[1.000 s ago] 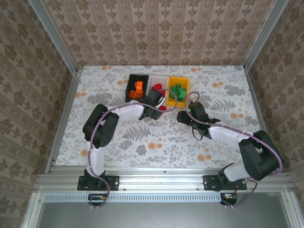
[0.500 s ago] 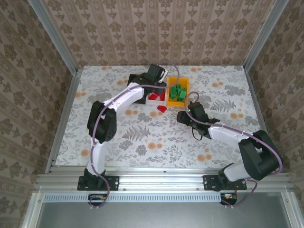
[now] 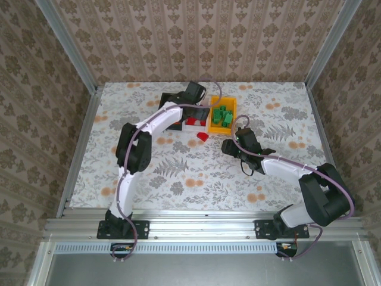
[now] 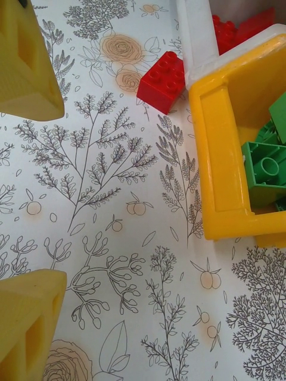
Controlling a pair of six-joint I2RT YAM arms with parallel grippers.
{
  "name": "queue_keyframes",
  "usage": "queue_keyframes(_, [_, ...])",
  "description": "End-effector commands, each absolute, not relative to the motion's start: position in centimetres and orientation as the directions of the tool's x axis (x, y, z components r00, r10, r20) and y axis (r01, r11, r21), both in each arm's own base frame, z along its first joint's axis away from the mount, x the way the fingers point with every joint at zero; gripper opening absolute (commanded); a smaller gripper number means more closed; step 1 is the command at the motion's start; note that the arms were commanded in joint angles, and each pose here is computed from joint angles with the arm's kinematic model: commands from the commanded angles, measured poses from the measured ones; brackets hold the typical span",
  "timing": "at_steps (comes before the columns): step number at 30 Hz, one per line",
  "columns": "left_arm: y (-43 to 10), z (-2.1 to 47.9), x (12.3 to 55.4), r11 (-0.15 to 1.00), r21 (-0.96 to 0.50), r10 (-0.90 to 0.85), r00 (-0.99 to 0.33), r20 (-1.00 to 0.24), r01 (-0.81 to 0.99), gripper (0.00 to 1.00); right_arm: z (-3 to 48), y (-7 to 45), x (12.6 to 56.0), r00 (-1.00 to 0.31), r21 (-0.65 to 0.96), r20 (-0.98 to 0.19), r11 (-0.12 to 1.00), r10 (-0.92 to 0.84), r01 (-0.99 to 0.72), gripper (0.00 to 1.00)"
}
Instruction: Sort the legos into containers by color
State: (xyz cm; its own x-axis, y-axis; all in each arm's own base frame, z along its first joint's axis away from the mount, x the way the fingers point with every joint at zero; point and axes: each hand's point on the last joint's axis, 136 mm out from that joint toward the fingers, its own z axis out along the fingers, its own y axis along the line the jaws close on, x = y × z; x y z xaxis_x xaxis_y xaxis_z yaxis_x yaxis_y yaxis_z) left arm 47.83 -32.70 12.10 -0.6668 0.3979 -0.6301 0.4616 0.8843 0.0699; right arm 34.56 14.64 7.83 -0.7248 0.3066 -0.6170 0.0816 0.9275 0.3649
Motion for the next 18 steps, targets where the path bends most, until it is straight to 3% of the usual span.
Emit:
queue_keyframes(1, [-33.7,16.6,45.0,0.902,0.023,0.321,-0.635,-0.702,0.431,0.85,8.2,14.7,34.5,-0.717,0.36,-0.629,0.93,0.3,0.074,0.68])
queue_keyframes(7, [-33.2,14.2,40.3,0.918,-0.083,0.243,-0.715,-0.656,0.388,0.84,8.2,14.6,34.5,-0.716,0.356,-0.63,0.931,0.301,0.078,0.68])
queue_keyframes(18, [-35.0,7.8,37.1,0.812,-0.083,0.417,-0.675,-0.609,0.577,0.83,8.2,14.5,34.3,-0.715,0.356,-0.631,0.931,0.301,0.077,0.69])
